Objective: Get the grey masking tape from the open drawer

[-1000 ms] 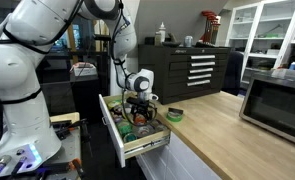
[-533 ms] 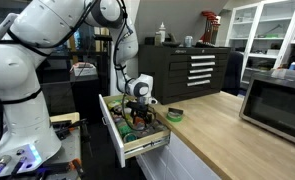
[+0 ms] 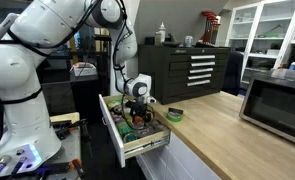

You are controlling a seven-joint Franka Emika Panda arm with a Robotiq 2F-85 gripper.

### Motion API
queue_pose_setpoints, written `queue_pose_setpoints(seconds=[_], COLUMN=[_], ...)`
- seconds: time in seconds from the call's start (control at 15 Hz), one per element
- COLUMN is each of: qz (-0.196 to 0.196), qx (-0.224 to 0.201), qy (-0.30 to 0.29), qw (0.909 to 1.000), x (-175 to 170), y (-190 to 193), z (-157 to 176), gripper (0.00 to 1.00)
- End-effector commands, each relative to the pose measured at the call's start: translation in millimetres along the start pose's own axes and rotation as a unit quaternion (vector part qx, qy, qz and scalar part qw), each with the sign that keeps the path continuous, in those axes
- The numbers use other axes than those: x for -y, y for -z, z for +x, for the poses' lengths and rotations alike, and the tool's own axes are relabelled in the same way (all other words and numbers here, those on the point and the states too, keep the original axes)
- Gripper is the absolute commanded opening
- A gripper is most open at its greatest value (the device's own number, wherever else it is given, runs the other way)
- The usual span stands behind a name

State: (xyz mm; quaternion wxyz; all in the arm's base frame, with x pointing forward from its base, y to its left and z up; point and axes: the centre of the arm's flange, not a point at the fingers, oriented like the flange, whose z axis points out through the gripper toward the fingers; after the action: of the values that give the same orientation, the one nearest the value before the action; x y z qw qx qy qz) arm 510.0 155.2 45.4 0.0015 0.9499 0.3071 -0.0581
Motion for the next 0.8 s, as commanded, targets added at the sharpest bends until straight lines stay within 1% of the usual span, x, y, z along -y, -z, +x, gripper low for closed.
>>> queue_pose_setpoints(seconds=[0.0, 0.4, 0.73], qz=[-0.004, -0.001, 0.002], qx=[-0.010, -0.008, -0.017], qy=[-0.010, -0.020, -0.030], qw=[0.9999, 0.9998, 0.9994], x=[9, 15, 15], y=[-2, -8, -15], z=[-3, -7, -7], gripper=[1.00, 1.00, 1.00])
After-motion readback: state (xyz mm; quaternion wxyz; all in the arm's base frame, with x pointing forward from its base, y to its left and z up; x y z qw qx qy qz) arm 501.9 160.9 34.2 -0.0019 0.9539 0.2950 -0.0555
